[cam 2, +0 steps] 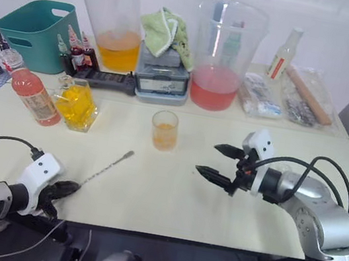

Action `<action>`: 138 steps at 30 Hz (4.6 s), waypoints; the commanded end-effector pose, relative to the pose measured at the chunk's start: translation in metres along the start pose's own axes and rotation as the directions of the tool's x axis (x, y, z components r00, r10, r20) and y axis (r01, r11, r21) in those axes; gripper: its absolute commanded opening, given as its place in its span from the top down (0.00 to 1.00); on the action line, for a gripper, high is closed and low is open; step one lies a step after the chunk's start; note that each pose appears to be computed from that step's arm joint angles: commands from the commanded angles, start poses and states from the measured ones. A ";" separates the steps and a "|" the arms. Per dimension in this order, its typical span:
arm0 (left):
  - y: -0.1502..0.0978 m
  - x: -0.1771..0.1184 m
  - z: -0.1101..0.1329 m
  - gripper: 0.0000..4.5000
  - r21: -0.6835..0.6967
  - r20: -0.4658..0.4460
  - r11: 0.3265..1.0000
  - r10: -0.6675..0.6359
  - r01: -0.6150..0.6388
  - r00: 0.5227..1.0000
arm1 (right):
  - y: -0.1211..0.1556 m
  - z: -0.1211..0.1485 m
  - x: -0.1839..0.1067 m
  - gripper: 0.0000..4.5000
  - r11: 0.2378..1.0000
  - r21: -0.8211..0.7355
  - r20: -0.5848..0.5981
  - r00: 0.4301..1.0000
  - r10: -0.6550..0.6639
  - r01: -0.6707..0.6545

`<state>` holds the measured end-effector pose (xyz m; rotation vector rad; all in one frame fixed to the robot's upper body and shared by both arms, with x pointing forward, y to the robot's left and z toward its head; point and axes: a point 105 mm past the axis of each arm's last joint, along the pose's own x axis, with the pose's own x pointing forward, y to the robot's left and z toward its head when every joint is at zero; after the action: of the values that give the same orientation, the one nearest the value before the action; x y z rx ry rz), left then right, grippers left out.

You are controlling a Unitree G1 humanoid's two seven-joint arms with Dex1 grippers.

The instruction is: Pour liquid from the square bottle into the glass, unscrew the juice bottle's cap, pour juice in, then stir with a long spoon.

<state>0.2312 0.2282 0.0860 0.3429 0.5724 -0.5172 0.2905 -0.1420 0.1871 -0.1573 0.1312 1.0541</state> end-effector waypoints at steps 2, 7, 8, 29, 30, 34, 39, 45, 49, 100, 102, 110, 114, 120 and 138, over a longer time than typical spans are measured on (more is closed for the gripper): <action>0.021 -0.008 0.002 0.99 -0.074 0.037 0.995 0.067 -0.064 0.997 | 0.002 0.016 0.002 0.00 0.998 -0.059 0.031 0.999 0.036 -0.034; 0.032 -0.018 0.028 0.99 -0.099 0.173 0.992 0.092 -0.075 0.981 | 0.003 0.019 0.006 0.00 0.995 -0.061 0.025 0.997 0.075 -0.073; 0.034 -0.020 0.036 0.99 -0.104 0.217 0.991 0.101 -0.080 0.971 | 0.002 0.020 0.007 0.00 0.995 -0.063 0.031 0.997 0.077 -0.074; -0.034 -0.017 0.173 0.99 0.168 0.640 0.983 -0.169 0.078 0.750 | 0.026 0.082 0.076 0.00 0.854 0.470 0.367 0.929 0.041 -0.224; -0.036 -0.015 0.173 0.99 0.177 0.638 0.981 -0.177 0.081 0.750 | 0.023 0.086 0.078 0.00 0.842 0.493 0.379 0.925 0.019 -0.220; -0.041 -0.007 0.177 0.99 0.182 0.639 0.979 -0.189 0.093 0.746 | 0.025 0.100 0.086 0.00 0.800 0.545 0.432 0.902 -0.011 -0.252; -0.041 -0.003 0.179 0.99 0.176 0.642 0.981 -0.177 0.081 0.746 | 0.025 0.109 0.086 0.00 0.772 0.577 0.460 0.887 -0.038 -0.267; -0.041 -0.002 0.180 1.00 0.168 0.648 0.983 -0.170 0.078 0.743 | 0.024 0.114 0.086 0.27 0.754 0.601 0.469 0.881 -0.065 -0.264; -0.043 -0.001 0.181 1.00 0.166 0.650 0.982 -0.174 0.086 0.739 | 0.023 0.114 0.087 0.56 0.746 0.618 0.462 0.882 -0.089 -0.249; 0.003 -0.033 0.123 0.01 0.128 0.590 0.992 -0.092 0.019 0.802 | -0.036 0.150 0.111 1.00 0.983 -0.169 0.269 0.963 -0.028 0.076; 0.000 -0.032 0.123 0.01 0.133 0.592 0.991 -0.096 0.020 0.800 | -0.035 0.146 0.115 1.00 0.980 -0.186 0.252 0.968 -0.024 0.072; -0.001 -0.032 0.121 0.01 0.135 0.591 0.991 -0.098 0.021 0.801 | -0.023 0.128 0.119 1.00 0.979 -0.199 0.140 0.988 0.063 -0.035; 0.000 -0.031 0.120 0.01 0.134 0.591 0.991 -0.094 0.017 0.801 | -0.016 0.130 0.119 1.00 0.991 -0.124 0.164 0.984 0.074 -0.054; 0.000 -0.029 0.121 0.01 0.133 0.593 0.991 -0.093 0.016 0.799 | -0.012 0.136 0.123 1.00 0.991 -0.123 0.195 0.978 0.070 -0.046; -0.001 -0.026 0.126 0.01 0.146 0.602 0.989 -0.102 0.017 0.792 | -0.020 0.149 0.144 1.00 0.954 -0.298 0.238 0.970 0.048 0.026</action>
<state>0.2661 0.1852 0.1912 0.2440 -0.0333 -0.6810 0.3880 0.0006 0.2873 -0.2635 -0.1789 1.0847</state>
